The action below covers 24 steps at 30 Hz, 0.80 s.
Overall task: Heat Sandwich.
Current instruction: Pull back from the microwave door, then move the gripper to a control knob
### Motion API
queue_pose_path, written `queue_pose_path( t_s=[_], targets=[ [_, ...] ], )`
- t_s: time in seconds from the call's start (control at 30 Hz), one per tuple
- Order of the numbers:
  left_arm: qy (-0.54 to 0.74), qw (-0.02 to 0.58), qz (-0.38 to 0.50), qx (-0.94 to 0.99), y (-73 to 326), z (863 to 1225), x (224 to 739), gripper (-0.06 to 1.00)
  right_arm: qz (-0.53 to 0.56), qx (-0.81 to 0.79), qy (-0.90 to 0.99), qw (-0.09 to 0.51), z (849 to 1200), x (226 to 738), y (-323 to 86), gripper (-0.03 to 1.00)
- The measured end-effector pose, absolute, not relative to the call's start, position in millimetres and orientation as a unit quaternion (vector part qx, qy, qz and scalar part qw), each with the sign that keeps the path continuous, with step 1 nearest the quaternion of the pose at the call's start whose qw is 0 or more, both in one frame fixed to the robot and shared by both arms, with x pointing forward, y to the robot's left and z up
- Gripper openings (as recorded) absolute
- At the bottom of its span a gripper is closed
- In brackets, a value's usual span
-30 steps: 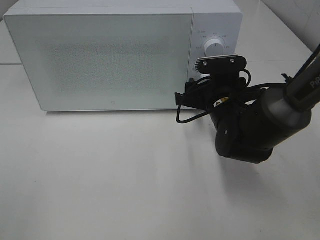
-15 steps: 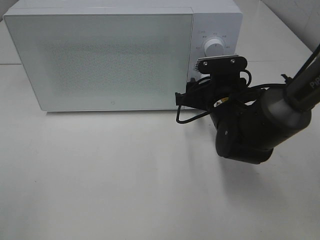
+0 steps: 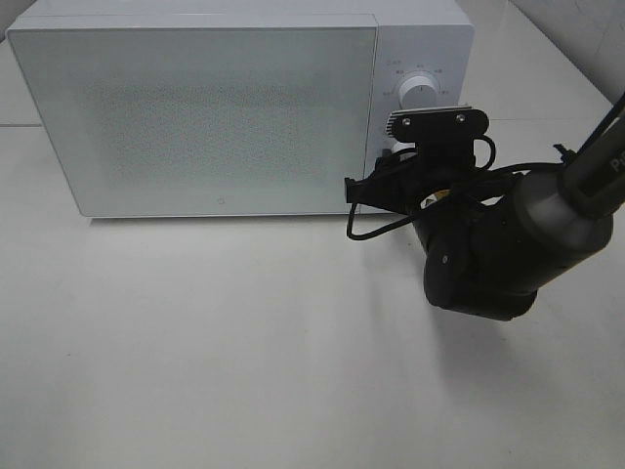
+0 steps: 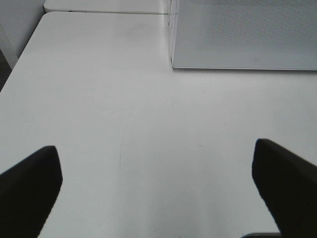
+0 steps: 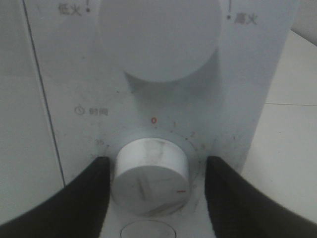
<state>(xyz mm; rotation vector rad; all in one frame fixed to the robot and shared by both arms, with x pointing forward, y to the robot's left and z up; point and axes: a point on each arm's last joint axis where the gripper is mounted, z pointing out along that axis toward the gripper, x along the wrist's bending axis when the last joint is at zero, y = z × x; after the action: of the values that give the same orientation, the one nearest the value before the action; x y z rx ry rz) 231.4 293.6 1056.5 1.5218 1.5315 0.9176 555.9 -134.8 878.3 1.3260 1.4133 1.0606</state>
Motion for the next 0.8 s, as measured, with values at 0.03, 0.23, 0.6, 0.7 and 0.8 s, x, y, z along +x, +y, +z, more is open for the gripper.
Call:
queue_pose_path(
  t_s=[0.03,0.23,0.6,0.7,0.8],
  targets=[
    [0.602,0.387,0.361,0.598,293.6,1056.5,231.4,0.99,0.431,0.536,0.573,0.446,878.2,555.9,-134.1,0.48],
    [0.602,0.387,0.361,0.598,293.6,1056.5,231.4,0.99,0.432,0.537,0.572,0.444,878.0,555.8,-133.9,0.44],
    [0.602,0.387,0.361,0.598,293.6,1056.5,231.4,0.99,0.435,0.541,0.568,0.442,878.1,555.8,-134.0,0.44],
    [0.602,0.387,0.361,0.598,293.6,1056.5,231.4,0.99,0.437,0.543,0.566,0.441,878.2,555.9,-134.0,0.44],
    [0.602,0.387,0.361,0.598,293.6,1056.5,231.4,0.99,0.444,0.55,0.557,0.435,878.5,555.9,-134.0,0.44]
  ],
)
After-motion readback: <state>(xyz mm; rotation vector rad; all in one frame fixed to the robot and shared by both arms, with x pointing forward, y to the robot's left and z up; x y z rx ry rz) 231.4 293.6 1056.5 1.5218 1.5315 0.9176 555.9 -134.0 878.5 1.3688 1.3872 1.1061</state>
